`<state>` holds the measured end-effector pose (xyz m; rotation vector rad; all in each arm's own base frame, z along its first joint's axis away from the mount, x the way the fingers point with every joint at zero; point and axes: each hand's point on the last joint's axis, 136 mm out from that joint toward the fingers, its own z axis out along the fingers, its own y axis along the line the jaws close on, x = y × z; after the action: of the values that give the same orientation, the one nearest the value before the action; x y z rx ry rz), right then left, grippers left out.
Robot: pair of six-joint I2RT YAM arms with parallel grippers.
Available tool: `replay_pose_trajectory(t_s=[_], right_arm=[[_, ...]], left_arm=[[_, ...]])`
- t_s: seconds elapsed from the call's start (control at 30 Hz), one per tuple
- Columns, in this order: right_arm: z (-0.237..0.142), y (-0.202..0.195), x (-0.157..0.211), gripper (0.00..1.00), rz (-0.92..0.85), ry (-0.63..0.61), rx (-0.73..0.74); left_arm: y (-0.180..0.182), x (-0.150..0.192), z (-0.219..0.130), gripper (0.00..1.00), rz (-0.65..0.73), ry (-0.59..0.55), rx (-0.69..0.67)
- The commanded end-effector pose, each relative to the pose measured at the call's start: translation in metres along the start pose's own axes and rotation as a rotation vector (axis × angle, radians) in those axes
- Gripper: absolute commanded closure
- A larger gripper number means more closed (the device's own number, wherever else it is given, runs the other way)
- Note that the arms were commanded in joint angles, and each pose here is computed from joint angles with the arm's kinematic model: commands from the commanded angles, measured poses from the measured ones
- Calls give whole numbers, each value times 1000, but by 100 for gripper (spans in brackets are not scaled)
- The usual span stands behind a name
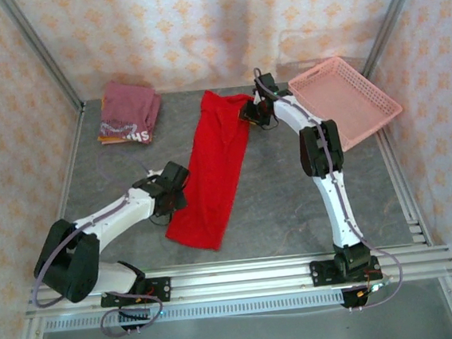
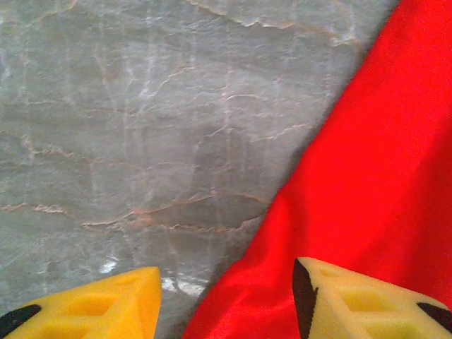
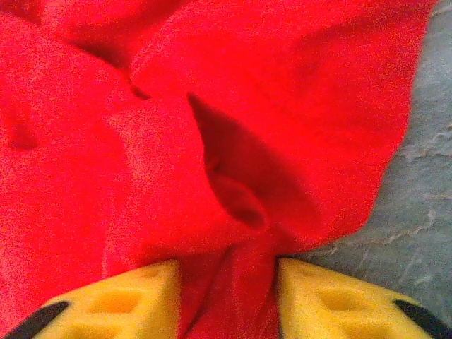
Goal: Fold and stack the t-shirts
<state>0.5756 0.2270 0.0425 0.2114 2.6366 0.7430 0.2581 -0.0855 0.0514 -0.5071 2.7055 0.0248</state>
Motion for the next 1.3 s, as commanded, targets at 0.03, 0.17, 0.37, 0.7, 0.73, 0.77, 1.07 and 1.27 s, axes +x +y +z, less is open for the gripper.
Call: replay_pose_trajectory(t_s=[0.03,0.17,0.37,0.7,0.73,0.77,1.07,1.27], right_arm=[[-75,38,-12,41,-75,-151,-36],[-120,44,14,32,-69,-236,-89],[-135,51,86,36,-26,-198,-184],[-149,32,138,38,-7,-144,-139],[-151,28,140,38,-6,-143,-125],[-153,26,142,38,-6,-142,-117],[-178,1,177,40,34,-122,-59],[-205,-22,204,41,69,-141,-1]], left_arm=[[8,14,-8,49,20,26,63],[7,38,-12,52,103,102,135],[2,59,1,60,142,183,164],[9,82,14,88,118,238,120],[10,85,14,88,107,240,107],[10,88,14,88,95,240,105],[-33,110,-3,89,79,229,202],[-79,125,-10,91,171,212,231]])
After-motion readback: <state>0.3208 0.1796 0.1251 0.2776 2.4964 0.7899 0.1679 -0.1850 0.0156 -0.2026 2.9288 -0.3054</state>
